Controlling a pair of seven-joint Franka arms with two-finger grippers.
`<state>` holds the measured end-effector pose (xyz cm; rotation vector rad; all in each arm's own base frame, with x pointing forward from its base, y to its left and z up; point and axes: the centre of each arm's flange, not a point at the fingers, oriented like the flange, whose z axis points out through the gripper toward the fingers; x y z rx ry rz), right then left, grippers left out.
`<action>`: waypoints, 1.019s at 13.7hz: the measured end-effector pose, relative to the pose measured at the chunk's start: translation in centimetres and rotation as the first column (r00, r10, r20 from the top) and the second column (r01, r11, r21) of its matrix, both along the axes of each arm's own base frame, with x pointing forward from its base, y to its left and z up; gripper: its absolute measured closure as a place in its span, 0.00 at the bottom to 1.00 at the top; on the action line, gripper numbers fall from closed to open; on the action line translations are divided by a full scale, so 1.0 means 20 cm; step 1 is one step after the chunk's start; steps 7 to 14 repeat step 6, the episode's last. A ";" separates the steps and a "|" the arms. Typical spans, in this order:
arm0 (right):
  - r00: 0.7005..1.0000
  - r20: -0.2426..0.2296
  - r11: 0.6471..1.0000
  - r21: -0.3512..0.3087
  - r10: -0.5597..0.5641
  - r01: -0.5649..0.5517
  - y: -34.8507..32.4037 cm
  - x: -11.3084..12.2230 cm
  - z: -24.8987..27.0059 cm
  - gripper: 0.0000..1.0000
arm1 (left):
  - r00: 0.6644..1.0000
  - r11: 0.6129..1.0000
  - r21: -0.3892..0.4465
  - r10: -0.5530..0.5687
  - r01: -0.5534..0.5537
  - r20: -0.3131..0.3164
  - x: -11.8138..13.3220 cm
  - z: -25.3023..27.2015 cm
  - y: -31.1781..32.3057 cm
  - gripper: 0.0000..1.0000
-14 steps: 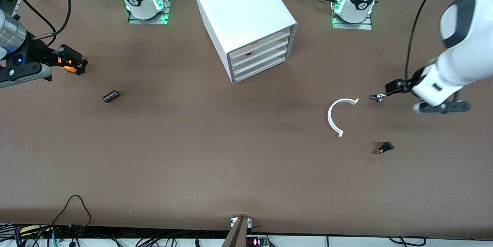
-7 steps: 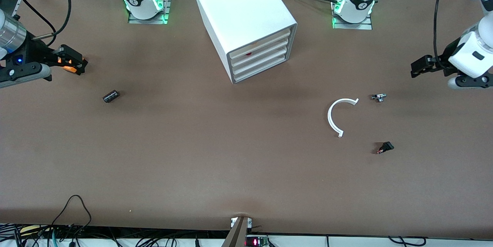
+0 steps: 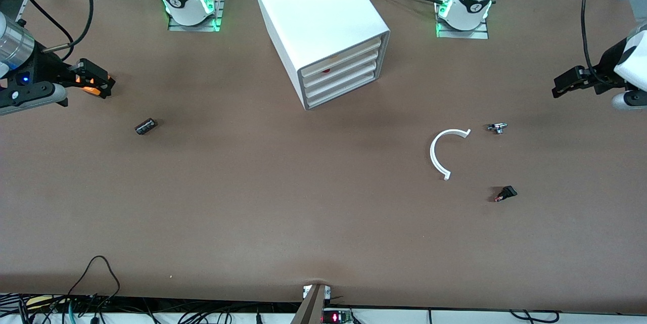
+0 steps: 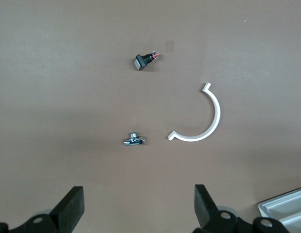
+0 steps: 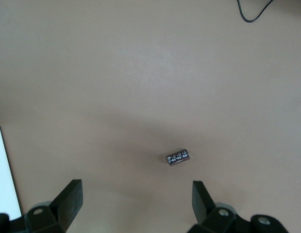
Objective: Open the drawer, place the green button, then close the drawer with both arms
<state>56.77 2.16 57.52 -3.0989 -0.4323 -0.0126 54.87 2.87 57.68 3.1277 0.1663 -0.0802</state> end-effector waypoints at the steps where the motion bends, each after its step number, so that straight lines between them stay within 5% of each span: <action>1: 1.000 0.001 1.000 0.000 0.000 0.000 0.00 0.00 0.00 0.00 | 1.000 1.000 -0.002 -0.001 0.001 0.001 0.00 0.00 0.00 0.00; 14: 1.000 0.002 1.000 0.000 0.000 0.000 0.00 0.00 0.00 0.00 | 0.999 1.000 0.000 -0.018 0.018 0.043 0.03 0.02 -0.05 0.00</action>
